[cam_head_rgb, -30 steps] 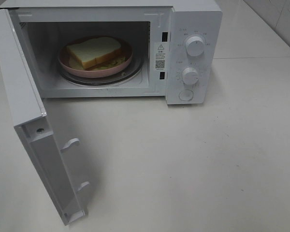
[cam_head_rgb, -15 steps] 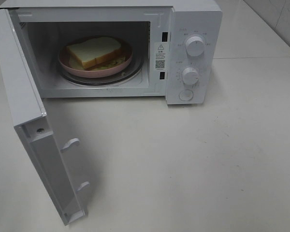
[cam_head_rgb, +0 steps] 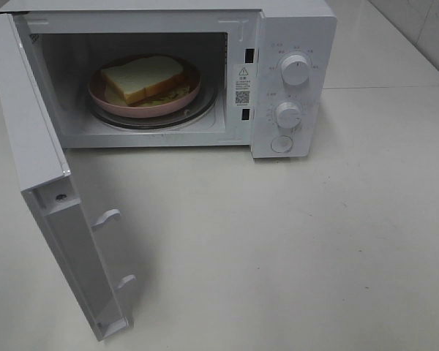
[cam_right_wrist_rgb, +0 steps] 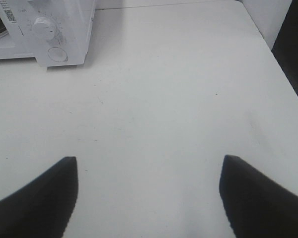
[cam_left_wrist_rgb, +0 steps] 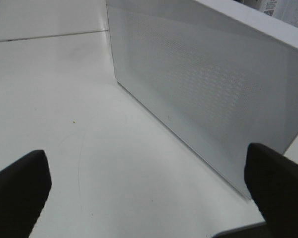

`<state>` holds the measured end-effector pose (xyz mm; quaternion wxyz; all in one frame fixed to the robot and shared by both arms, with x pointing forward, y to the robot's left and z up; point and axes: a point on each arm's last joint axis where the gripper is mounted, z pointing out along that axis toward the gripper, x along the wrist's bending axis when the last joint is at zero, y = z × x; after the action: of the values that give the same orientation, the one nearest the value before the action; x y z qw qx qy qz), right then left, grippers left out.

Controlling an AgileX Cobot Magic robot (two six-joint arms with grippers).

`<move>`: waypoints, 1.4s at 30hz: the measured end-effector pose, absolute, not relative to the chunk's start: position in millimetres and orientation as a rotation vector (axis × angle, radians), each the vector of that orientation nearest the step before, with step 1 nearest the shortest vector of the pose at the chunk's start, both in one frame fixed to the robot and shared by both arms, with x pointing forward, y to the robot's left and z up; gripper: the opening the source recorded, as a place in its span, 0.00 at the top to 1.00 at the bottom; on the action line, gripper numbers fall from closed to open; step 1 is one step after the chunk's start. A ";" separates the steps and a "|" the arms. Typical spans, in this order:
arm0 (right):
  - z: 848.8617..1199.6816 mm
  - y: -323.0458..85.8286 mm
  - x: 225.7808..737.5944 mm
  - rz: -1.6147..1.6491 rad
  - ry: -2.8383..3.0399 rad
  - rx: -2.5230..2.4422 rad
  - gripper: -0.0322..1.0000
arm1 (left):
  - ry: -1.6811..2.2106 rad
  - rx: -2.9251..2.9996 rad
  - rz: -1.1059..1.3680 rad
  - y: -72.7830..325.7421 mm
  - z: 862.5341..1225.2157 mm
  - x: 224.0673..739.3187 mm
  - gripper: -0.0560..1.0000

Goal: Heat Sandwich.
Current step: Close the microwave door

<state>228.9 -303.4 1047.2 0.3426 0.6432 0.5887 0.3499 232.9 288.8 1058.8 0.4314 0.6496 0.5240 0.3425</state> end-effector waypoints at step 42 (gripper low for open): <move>1047.5 -303.4 229.0 0.912 1.528 1.670 0.23 | 1.213 1.476 1.169 292.4 1020.3 383.2 0.95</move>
<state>229.0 -303.4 1047.5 0.3434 0.6426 0.5882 0.3508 383.2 292.4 1020.3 0.4358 0.5930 0.4876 0.4698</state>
